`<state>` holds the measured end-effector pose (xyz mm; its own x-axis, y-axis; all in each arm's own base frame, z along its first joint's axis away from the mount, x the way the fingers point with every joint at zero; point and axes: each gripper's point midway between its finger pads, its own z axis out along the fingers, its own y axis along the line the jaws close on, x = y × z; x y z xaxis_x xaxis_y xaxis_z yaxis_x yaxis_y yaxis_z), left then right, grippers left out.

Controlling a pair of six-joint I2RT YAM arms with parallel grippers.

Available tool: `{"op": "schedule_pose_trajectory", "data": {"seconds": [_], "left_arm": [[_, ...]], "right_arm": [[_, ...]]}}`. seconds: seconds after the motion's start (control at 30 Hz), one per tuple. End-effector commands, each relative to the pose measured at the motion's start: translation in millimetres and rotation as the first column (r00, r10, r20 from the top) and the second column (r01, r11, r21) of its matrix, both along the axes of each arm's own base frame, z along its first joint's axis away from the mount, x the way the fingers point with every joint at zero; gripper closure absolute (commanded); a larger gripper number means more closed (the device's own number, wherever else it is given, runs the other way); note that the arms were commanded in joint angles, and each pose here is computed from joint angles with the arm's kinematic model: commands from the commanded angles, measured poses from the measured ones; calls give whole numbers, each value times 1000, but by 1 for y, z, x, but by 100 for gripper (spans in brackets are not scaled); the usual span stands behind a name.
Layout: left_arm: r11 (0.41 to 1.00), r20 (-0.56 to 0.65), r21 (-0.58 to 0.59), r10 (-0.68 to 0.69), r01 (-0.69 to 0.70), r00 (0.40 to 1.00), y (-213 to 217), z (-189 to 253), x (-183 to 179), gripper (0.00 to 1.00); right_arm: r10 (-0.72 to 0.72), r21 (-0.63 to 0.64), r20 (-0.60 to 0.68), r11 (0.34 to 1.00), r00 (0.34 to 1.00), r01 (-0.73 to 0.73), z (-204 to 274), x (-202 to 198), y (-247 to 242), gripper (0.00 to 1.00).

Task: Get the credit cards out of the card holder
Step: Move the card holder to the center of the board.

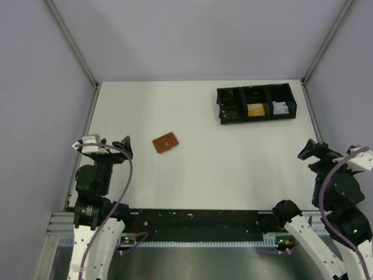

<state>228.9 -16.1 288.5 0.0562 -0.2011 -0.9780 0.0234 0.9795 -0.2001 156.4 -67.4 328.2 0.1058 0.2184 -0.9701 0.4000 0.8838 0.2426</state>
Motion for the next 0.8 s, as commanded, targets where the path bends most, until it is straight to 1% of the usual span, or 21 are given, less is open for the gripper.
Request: {"op": "schedule_pose_trajectory", "data": {"seconds": [0.0,0.13,0.23,0.3,0.43,0.53,0.67,0.7,0.73,0.77], "left_arm": [[1000,56,-20,-23,24,998,-4,22,-2,1],[996,21,-24,-88,88,996,-17,17,6,1],[979,-92,-31,-204,202,975,-39,-2,19,1],[960,-179,-49,-278,274,944,-53,-14,27,1],[916,-353,-114,-399,384,846,-77,-35,42,2],[919,-497,-141,-387,367,777,-78,-57,62,2],[903,-654,-169,-402,394,641,-84,-85,89,1],[893,-690,-189,-416,408,592,-88,-95,96,1],[881,-709,-211,-436,423,554,-92,-101,106,1],[871,-717,-231,-453,433,529,-97,-104,116,1]], "right_arm": [[11,9,11,1000,1000,-11,1,-1,1,1],[46,14,8,999,999,-46,-2,3,8,2],[90,7,6,996,996,-90,-3,6,16,2],[137,-2,3,991,991,-137,-4,10,24,2],[222,-15,-2,975,975,-222,-7,16,40,2],[268,-26,-5,963,963,-268,-9,20,49,2],[351,-35,-11,936,936,-351,-12,24,66,2],[364,-35,-8,931,932,-364,-12,24,69,2],[371,-33,-6,928,929,-371,-12,24,70,2],[375,-34,-9,926,927,-375,-12,24,71,2]]}}
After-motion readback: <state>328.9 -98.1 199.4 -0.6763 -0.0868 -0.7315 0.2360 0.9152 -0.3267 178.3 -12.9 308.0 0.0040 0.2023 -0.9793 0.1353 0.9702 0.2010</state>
